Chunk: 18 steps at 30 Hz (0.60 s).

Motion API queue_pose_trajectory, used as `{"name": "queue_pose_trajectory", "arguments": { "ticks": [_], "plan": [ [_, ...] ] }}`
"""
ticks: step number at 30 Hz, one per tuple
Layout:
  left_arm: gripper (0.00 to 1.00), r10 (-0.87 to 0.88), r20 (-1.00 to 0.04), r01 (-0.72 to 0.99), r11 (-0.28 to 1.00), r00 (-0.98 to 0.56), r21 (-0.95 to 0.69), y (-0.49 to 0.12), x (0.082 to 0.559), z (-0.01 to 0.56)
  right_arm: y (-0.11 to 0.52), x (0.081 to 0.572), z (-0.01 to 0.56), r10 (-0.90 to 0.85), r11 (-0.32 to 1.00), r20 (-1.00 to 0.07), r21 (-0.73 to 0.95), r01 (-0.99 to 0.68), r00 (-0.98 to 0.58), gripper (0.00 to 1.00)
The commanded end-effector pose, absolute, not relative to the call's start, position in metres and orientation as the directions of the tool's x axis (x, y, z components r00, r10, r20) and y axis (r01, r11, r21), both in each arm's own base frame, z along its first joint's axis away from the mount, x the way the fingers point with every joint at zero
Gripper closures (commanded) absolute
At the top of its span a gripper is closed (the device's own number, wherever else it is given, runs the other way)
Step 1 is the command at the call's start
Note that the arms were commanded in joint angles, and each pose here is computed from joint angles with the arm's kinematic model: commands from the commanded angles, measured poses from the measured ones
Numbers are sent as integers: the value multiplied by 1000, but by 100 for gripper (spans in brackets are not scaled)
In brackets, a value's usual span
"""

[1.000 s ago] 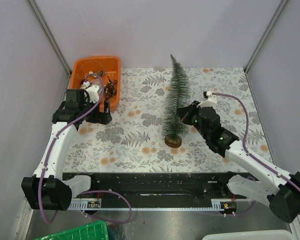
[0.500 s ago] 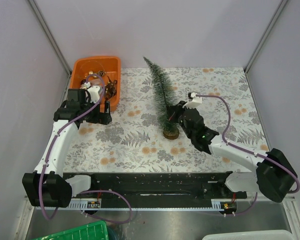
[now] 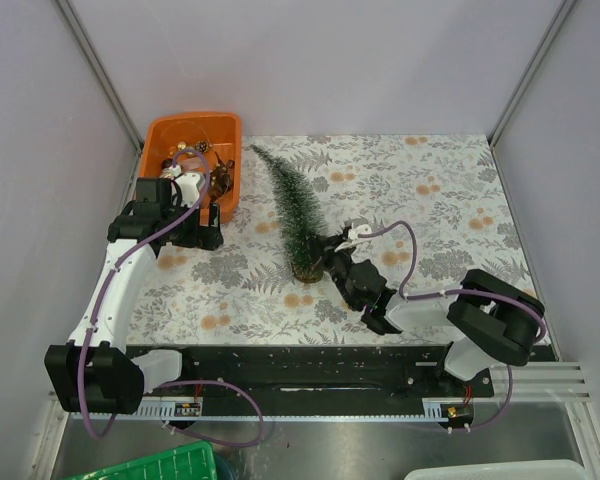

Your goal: Decorate the small christmas tree

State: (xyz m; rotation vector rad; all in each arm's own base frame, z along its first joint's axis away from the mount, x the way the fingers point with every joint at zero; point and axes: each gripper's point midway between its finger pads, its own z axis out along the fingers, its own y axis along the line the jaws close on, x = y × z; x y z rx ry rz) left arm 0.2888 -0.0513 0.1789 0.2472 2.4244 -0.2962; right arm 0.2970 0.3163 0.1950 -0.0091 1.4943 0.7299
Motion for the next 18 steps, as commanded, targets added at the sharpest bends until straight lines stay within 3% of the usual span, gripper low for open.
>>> {"name": "queue_pose_trajectory", "arguments": {
  "ticks": [1,9,18],
  "plan": [
    [1,98,-686,247,961,-721,-123,-48,293,192,309,288,218,468,809,-883,411,-421,37,100],
    [1,99,-682,249,960,-724,-125,-48,290,189,311,266,200,409,839,-911,353,-415,52,100],
    [1,92,-680,249,959,-728,-138,-50,294,190,298,255,196,422,843,-906,375,-385,42,73]
  ]
}}
